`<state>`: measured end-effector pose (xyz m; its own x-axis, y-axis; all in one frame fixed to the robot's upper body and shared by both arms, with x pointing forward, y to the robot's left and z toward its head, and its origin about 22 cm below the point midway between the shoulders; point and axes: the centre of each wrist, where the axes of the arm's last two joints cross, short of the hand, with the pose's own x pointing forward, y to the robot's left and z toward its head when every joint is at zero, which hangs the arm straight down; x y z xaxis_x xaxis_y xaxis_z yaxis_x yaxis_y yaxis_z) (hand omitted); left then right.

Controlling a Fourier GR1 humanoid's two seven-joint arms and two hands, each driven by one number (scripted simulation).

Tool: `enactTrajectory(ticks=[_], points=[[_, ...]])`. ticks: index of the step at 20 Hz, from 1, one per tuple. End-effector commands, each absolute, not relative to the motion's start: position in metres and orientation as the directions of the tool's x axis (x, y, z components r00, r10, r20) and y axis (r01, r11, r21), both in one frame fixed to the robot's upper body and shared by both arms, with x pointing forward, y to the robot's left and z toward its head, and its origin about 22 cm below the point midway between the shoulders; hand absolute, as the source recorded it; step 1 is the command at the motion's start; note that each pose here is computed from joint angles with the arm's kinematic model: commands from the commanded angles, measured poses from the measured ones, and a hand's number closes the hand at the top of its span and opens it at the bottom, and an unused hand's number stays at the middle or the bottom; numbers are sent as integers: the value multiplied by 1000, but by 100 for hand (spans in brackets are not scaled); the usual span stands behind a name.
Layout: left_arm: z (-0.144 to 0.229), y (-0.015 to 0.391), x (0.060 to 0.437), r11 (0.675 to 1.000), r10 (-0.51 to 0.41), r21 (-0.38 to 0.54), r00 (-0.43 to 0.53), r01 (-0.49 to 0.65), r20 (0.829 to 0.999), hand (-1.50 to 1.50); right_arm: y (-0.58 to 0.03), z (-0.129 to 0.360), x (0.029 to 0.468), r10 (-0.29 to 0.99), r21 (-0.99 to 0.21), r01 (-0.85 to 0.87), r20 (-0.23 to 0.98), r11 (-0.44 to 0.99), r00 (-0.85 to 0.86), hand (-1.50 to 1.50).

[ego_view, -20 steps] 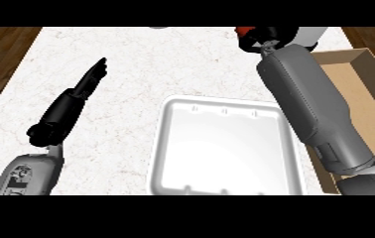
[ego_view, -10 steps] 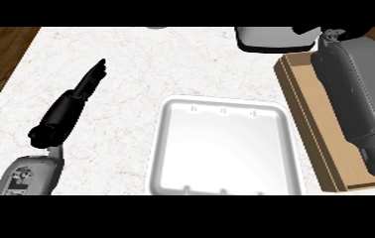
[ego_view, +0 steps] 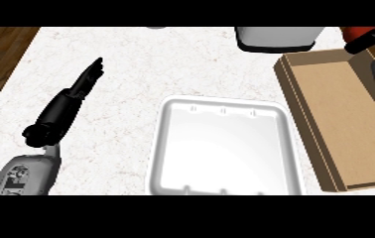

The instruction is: Pick the bell pepper from the tray and place it in the cardboard box

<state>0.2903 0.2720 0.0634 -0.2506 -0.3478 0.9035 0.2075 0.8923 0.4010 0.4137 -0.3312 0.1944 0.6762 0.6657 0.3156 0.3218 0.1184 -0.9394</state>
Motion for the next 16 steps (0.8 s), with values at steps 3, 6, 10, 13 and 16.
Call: enactTrajectory(ticks=[3,6,10,13,16], points=[[59,260,275,891,-336,394,-255,226,907,0,-380,158,394,625,-960,109,251,257,739,150],[49,271,285,890,-350,403,-246,215,904,0,-407,172,383,641,-943,49,262,330,722,150],[71,270,279,888,-359,411,-249,206,900,0,-426,155,366,605,-922,-65,196,382,771,150],[70,279,286,890,-349,405,-259,210,901,0,-432,138,364,655,-882,-74,287,466,699,-150],[67,268,287,893,-346,400,-251,206,904,0,-424,140,362,709,-880,-36,357,474,607,-150]])
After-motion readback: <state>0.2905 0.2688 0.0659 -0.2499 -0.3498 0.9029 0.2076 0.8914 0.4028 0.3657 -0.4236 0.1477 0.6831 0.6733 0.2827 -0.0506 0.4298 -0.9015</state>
